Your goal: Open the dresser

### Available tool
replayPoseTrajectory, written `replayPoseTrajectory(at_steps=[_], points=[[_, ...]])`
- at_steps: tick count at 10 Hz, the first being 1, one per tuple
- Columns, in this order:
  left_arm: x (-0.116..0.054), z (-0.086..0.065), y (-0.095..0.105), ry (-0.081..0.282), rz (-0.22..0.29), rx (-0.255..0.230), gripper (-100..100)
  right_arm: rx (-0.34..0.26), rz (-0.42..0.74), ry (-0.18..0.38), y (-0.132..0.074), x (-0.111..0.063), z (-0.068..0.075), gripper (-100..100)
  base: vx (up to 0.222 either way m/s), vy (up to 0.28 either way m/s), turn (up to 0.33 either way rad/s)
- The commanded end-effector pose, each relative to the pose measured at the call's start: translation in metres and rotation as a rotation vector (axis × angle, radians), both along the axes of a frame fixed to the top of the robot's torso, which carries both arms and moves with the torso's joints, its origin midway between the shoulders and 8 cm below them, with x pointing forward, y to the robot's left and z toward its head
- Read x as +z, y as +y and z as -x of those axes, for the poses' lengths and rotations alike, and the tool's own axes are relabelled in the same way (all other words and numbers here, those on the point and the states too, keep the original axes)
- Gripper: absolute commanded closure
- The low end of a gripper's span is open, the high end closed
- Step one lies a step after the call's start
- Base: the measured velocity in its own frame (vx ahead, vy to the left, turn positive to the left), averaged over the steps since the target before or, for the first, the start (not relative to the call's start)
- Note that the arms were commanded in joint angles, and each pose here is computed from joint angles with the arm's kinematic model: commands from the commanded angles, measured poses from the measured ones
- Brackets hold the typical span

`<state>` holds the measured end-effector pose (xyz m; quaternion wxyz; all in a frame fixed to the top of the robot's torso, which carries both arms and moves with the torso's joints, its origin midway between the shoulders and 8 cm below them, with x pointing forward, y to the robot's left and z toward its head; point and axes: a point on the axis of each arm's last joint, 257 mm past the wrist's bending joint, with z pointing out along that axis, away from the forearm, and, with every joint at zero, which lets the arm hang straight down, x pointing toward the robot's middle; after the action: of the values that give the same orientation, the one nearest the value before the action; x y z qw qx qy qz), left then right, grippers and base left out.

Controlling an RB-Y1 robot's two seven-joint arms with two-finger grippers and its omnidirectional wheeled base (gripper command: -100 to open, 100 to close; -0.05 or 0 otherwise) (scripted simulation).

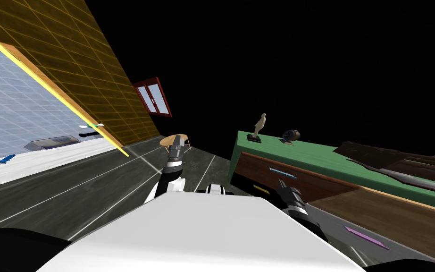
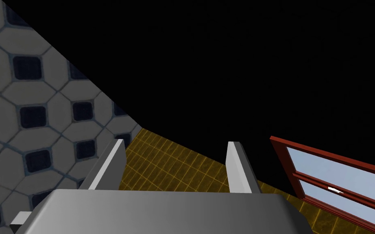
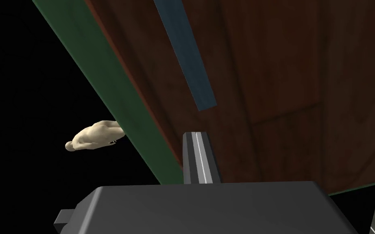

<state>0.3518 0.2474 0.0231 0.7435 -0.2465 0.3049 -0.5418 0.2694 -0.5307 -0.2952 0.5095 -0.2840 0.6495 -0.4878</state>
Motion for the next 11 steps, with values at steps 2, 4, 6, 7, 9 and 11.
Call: replayPoseTrajectory(at_steps=[2,4,6,7,9,11], points=[[0.0,0.0,0.0,0.0,0.0,0.0,0,0.001,-0.02,-0.001,-0.002,0.002,-0.005,-100,0.109,-0.069,0.041],[0.0,0.0,0.0,0.0,0.0,0.0,0,0.001,-0.021,-0.001,-0.002,0.002,-0.006,100,0.016,-0.009,0.001],[0.0,0.0,0.0,0.0,0.0,0.0,0,-0.018,-0.037,-0.009,0.017,-0.006,-0.013,100,-0.077,-0.086,0.057],[0.0,0.0,0.0,0.0,0.0,0.0,0,-0.017,-0.018,-0.002,0.017,-0.006,-0.013,100,-0.067,-0.059,-0.01],[0.0,0.0,0.0,0.0,0.0,0.0,0,-0.034,-0.042,-0.012,0.037,-0.012,-0.021,100,-0.121,-0.091,0.041],[0.0,0.0,0.0,0.0,0.0,0.0,0,-0.04,-0.061,-0.022,0.055,-0.014,-0.031,100,-0.055,-0.068,0.035]])
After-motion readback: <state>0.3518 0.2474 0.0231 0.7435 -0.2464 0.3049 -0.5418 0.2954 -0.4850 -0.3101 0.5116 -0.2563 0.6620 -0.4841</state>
